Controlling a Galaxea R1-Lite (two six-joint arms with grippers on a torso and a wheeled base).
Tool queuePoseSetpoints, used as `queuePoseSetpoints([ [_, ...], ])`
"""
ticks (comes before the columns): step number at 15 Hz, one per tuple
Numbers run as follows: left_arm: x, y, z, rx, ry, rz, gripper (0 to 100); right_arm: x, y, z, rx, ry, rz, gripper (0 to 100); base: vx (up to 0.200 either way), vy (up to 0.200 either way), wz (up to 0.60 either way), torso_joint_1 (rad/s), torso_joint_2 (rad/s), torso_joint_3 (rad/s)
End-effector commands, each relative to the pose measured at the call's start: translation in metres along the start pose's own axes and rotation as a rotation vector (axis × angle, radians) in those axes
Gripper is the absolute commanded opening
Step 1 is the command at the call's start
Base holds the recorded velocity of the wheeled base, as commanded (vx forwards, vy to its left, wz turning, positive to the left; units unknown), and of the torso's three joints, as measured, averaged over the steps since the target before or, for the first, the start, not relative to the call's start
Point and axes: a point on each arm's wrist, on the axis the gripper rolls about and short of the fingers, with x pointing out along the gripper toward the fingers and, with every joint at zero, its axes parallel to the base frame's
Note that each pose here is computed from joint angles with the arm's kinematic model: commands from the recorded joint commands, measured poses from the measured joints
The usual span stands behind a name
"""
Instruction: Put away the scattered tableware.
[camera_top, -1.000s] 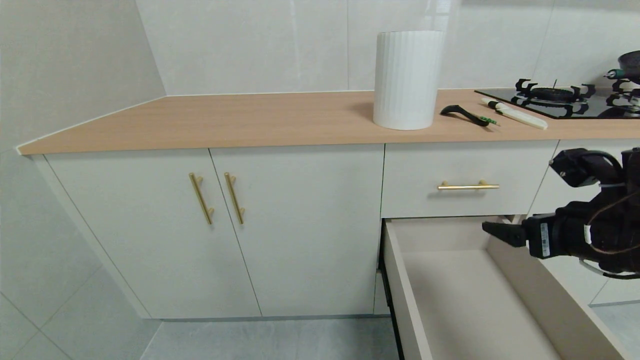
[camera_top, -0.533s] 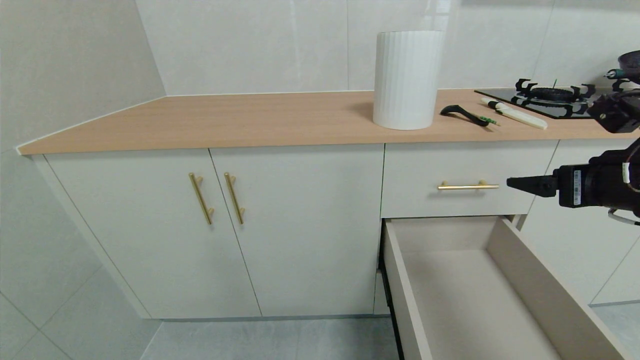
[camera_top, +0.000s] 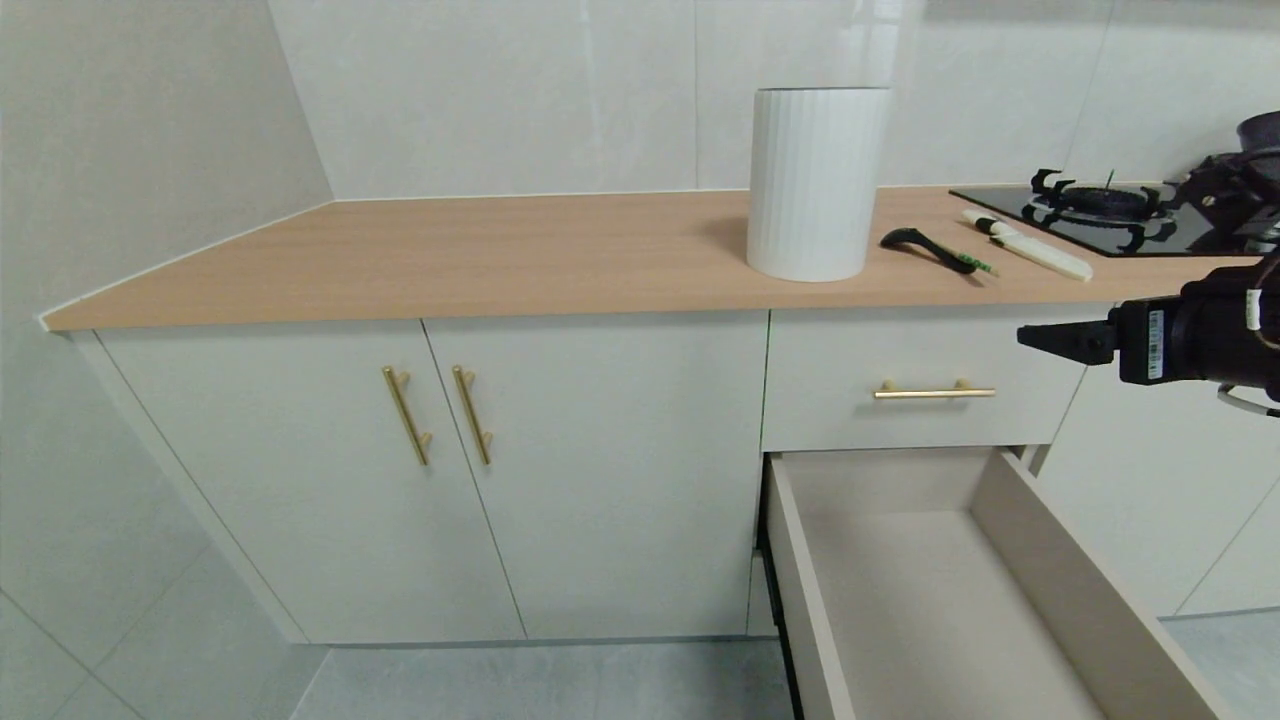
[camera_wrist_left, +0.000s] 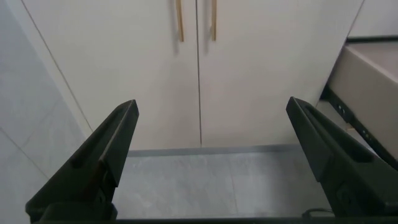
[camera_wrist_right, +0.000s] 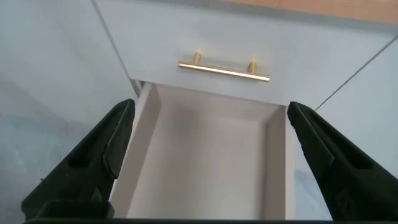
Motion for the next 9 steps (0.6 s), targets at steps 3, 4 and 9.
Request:
queuePoseSetpoints([
  [3, 0.0, 0.0, 0.0, 0.0, 0.0, 0.0, 100, 0.0, 0.0, 0.0, -0.002, 0.001, 0.001, 100, 0.0, 0.0, 0.0, 0.098, -0.5, -0.336],
  [4, 0.0, 0.0, 0.0, 0.0, 0.0, 0.0, 100, 0.001, 0.0, 0.0, -0.009, 0.003, -0.002, 100, 0.0, 0.0, 0.0, 0.124, -0.45, -0.33],
  [9, 0.0, 0.0, 0.0, 0.0, 0.0, 0.0, 100, 0.015, -0.004, 0.008, -0.044, -0.004, -0.017, 100, 0.0, 0.0, 0.0, 0.143, -0.47, -0.319],
])
